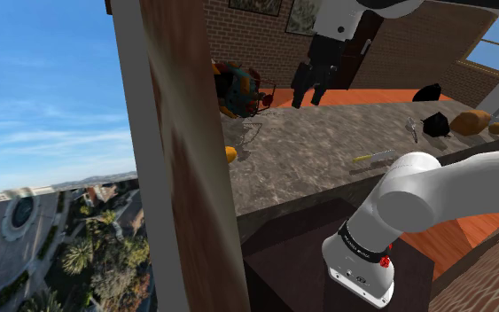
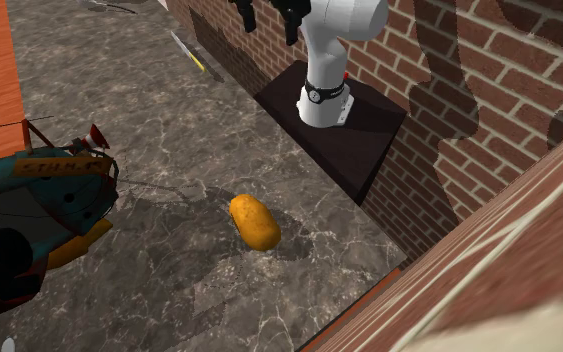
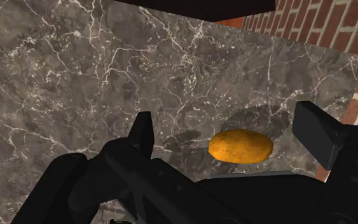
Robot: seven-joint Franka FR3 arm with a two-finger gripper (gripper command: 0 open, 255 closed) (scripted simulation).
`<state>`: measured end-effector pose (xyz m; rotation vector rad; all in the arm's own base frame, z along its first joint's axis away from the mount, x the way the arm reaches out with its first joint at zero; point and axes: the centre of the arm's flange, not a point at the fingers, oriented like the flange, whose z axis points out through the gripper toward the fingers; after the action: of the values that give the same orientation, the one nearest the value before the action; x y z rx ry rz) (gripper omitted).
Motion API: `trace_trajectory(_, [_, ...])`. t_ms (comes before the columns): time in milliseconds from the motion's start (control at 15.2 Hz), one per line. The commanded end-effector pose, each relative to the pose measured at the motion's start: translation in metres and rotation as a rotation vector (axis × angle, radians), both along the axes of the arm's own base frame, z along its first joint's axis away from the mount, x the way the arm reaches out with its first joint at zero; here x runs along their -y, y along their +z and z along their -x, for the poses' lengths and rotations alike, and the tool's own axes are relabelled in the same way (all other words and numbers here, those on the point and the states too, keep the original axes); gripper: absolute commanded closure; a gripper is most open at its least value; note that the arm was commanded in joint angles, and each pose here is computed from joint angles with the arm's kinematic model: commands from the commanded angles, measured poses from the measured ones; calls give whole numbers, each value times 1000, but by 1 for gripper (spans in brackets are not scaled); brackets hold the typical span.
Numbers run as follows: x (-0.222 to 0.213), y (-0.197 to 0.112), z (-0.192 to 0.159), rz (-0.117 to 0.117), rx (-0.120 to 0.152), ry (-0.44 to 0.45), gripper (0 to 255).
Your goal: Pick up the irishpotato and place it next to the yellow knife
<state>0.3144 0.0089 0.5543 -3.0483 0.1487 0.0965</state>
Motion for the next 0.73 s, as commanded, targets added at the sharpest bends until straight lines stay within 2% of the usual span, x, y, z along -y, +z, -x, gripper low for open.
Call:
trace_trajectory(0, [0, 0, 0, 0, 0, 0, 0])
trace_trajectory(660, [-76, -91, -70, 221, 96, 472, 0])
